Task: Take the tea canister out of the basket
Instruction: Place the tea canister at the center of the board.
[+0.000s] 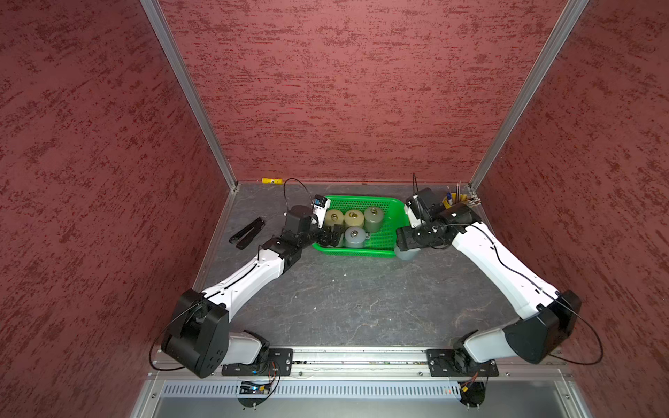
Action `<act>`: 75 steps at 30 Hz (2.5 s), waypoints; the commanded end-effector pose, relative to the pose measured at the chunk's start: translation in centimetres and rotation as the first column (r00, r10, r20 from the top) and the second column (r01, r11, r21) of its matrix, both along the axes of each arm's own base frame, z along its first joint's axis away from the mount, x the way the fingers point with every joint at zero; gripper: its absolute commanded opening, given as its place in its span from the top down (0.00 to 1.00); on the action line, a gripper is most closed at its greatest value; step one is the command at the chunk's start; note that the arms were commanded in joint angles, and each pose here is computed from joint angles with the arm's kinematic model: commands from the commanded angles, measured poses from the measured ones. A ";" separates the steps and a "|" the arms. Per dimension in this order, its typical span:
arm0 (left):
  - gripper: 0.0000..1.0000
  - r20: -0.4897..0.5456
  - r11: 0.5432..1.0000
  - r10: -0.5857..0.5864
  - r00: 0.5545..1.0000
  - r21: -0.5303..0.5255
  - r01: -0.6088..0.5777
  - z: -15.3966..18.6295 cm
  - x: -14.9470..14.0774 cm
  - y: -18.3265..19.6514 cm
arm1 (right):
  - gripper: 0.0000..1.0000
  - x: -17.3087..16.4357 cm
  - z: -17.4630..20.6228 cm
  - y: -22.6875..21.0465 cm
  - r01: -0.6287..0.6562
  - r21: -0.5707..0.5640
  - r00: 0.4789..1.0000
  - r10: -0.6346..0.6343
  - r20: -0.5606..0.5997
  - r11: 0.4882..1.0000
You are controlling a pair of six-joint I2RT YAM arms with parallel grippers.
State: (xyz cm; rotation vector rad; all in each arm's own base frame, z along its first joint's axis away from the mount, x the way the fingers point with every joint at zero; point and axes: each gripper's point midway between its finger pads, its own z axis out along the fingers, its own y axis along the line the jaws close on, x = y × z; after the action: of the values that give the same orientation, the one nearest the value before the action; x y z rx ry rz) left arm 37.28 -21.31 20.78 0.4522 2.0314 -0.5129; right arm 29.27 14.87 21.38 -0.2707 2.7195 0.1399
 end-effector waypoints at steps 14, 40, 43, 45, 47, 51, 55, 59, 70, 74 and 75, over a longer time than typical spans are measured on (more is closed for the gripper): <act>0.00 0.028 1.000 -0.014 1.000 -0.005 0.014 1.0 0.4 -0.7 | 1.00 -0.4 -6.3 4.3 -0.074 0.041 0.996 0.076 -0.036 0.996; 0.00 0.029 1.000 -0.018 0.999 0.004 0.018 0.9 0.6 -0.8 | 0.95 -0.2 -12.1 2.2 -0.029 -0.081 0.996 0.022 -0.083 0.996; 0.00 0.029 1.000 -0.017 0.999 0.005 0.016 0.8 0.6 -0.8 | 0.81 -0.3 -12.5 2.1 -0.028 -0.081 0.996 0.021 -0.092 0.996; 0.00 0.026 1.000 -0.017 1.000 0.008 0.017 0.7 0.6 -0.8 | 0.72 -0.4 -12.7 2.0 -0.020 -0.082 0.995 0.012 -0.098 0.996; 0.00 0.024 1.000 -0.016 1.000 0.009 0.016 0.6 0.5 -0.7 | 0.61 -0.5 -13.0 1.9 -0.019 -0.079 0.994 0.010 -0.107 0.997; 0.00 0.024 1.000 -0.014 1.000 0.010 0.014 0.5 0.5 -0.7 | 0.36 -0.7 -13.1 2.0 -0.019 -0.071 0.994 0.011 -0.111 0.997; 0.00 0.019 1.000 -0.015 1.000 0.009 0.015 0.4 0.4 -0.7 | 0.21 -0.7 -13.2 1.8 -0.015 -0.072 0.994 0.007 -0.111 0.997; 0.00 0.021 1.000 -0.015 1.000 0.004 0.015 0.6 0.4 -0.7 | 0.11 -0.8 -13.1 1.8 -0.013 -0.073 0.994 0.005 -0.107 0.997; 0.00 0.024 1.000 -0.015 1.000 0.003 0.015 0.8 0.4 -0.7 | 0.01 -0.3 -11.6 2.1 -0.011 -0.052 0.997 0.007 -0.079 0.999; 0.00 0.029 1.000 -0.017 0.999 0.002 0.017 1.0 0.2 -0.7 | 0.01 0.6 -7.2 3.2 -0.027 0.035 1.000 0.027 -0.012 0.999; 0.00 0.030 1.000 -0.017 0.999 0.001 0.017 1.0 0.2 -0.6 | 0.01 0.9 -5.6 3.6 -0.031 0.073 1.000 0.030 0.007 0.997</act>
State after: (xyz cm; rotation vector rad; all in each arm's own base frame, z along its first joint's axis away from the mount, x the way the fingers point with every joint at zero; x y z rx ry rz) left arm 37.47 -21.55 20.57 0.4590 2.0360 -0.5086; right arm 28.65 17.31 10.39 -0.3179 2.8206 0.1127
